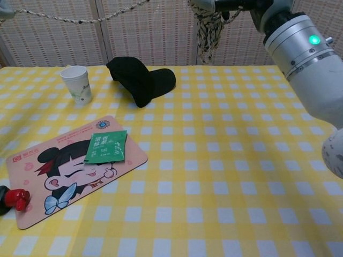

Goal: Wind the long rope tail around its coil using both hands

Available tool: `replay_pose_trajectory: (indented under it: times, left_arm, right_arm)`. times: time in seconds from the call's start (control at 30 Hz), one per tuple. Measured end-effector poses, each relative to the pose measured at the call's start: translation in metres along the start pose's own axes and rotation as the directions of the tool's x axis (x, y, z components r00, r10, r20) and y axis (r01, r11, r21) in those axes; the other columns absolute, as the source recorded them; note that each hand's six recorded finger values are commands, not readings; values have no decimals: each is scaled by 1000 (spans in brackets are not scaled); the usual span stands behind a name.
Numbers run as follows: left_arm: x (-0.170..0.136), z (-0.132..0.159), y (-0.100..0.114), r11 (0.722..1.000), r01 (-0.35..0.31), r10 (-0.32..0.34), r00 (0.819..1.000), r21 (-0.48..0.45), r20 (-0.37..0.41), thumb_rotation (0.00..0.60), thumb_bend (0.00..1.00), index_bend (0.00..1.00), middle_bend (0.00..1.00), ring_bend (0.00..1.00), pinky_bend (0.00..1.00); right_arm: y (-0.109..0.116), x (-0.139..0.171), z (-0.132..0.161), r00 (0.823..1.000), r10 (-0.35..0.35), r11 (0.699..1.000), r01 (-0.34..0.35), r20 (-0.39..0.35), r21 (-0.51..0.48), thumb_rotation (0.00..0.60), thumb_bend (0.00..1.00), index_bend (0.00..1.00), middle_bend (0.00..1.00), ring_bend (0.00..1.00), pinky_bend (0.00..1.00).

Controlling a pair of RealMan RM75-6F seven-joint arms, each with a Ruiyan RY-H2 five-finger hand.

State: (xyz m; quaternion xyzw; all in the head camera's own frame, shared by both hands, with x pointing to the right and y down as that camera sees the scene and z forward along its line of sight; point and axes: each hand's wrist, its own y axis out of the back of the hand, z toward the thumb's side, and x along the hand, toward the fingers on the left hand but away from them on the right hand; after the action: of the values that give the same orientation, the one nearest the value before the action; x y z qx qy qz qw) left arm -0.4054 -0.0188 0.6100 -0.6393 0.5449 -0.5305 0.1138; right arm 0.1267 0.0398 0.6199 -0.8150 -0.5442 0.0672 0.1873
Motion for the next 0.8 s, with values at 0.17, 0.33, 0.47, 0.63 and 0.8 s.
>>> replay_pose_trajectory:
  times: [0.17, 0.33, 0.47, 0.63, 0.8]
  left_arm:
    - [-10, 2, 4, 998, -25, 22, 998, 60, 56, 600, 446, 728, 1000, 1000, 1000]
    - [-21, -2, 7, 997, -24, 18, 997, 76, 77, 600, 447, 728, 1000, 1000, 1000]
    - [-26, 5, 8, 997, -14, 6, 993, 73, 114, 600, 447, 729, 1000, 1000, 1000]
    - [-39, 23, 11, 998, 0, -12, 981, 57, 195, 600, 446, 732, 1000, 1000, 1000]
    - [-53, 44, 13, 999, 28, -35, 958, 31, 284, 600, 446, 733, 1000, 1000, 1000]
  right_arm:
    - [-1, -5, -1, 998, -60, 998, 60, 20, -7, 600, 1000, 851, 659, 590, 764]
    - [-1, -9, -3, 994, -101, 995, 100, 38, 20, 600, 1000, 851, 660, 590, 764]
    - [-6, -12, -5, 994, -94, 994, 90, 62, 60, 600, 1000, 851, 660, 590, 764]
    - [-13, -17, -8, 993, -76, 990, 64, 91, 126, 600, 1000, 851, 660, 590, 764]
    - [-23, -20, -10, 992, -52, 980, 28, 114, 197, 600, 1000, 851, 659, 590, 764]
